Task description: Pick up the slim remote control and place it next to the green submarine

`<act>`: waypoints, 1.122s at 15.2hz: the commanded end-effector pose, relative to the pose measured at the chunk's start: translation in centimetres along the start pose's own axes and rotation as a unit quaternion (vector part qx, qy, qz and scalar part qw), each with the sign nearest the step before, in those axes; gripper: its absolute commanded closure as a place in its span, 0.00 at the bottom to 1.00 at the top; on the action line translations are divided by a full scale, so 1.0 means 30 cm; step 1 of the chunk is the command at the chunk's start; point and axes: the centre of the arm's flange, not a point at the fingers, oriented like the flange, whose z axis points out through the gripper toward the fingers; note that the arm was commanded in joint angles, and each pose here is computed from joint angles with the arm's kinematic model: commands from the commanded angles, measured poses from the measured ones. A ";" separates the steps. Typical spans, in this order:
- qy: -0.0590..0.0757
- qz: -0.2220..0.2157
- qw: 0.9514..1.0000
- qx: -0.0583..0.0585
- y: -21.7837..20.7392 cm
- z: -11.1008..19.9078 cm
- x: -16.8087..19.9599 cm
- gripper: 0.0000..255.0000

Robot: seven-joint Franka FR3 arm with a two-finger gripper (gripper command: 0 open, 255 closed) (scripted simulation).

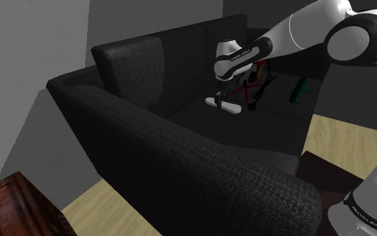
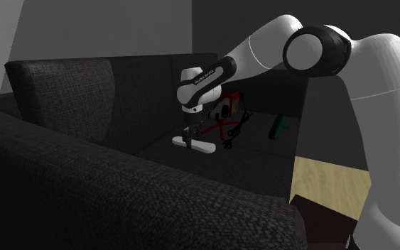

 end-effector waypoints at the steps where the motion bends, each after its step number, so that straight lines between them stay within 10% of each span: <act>1: 0.000 0.000 1.000 0.000 0.001 -0.018 0.000 1.00; 17: 0.000 0.000 1.000 0.000 0.009 -0.300 0.000 1.00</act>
